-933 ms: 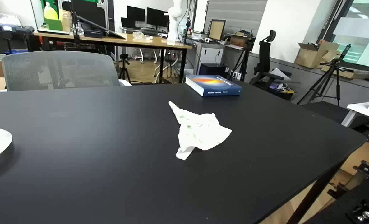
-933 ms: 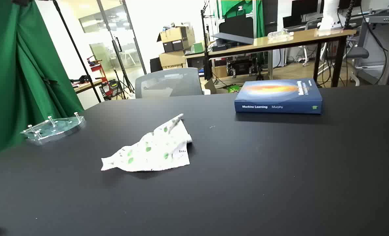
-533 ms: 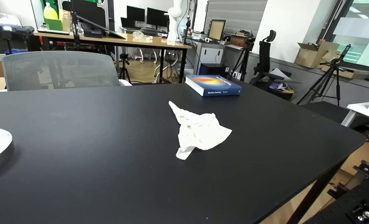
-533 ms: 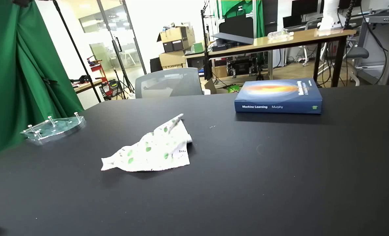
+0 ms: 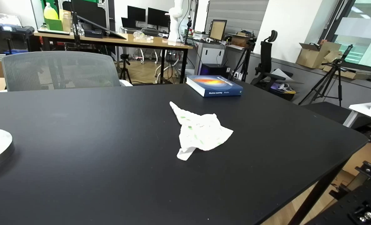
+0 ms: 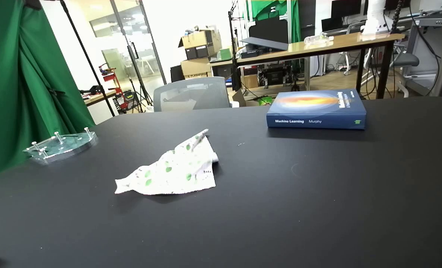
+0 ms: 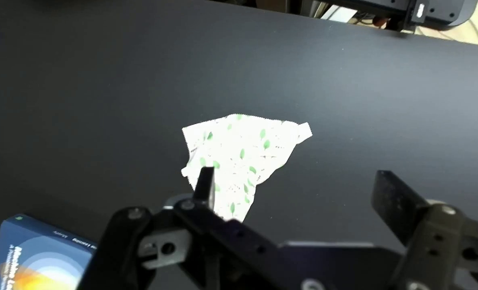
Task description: Spread the cloth
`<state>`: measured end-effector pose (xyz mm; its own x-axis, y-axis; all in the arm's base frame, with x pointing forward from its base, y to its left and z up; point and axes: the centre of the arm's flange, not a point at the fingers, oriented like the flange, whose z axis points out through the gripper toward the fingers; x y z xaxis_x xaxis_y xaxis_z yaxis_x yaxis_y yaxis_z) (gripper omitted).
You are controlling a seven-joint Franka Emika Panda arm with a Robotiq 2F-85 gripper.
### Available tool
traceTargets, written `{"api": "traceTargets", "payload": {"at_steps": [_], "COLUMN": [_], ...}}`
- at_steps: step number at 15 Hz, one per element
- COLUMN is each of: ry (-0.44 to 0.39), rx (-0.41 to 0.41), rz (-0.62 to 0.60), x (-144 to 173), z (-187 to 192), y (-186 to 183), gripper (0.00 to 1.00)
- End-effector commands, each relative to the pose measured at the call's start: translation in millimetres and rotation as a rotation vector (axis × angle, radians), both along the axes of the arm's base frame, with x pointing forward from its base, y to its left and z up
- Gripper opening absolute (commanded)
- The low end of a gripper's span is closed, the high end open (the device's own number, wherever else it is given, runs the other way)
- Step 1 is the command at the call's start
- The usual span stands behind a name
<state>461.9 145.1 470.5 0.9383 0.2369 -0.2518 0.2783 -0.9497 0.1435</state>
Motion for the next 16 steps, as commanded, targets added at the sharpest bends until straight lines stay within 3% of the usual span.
{"api": "traceTargets", "payload": {"at_steps": [1,4,7,12,13,16], "ry": [-0.126,-0.248,-0.343,-0.329,-0.311,-0.302], "rx": [-0.092,-0.126,-0.084,-0.037,-0.041,-0.041], "rz": [-0.040,-0.050,-0.127,-0.259,-0.196,-0.193], "x": [1.3,-0.7,-10.2,-36.3,-25.3,-28.0], "z": [-22.9,-56.2,-96.4,-153.6,-141.3,-148.5], "y": [8.7,16.1,21.3,10.9,16.5,15.7], "gripper": [1.00,1.00,1.00,1.00,1.00,1.00]}}
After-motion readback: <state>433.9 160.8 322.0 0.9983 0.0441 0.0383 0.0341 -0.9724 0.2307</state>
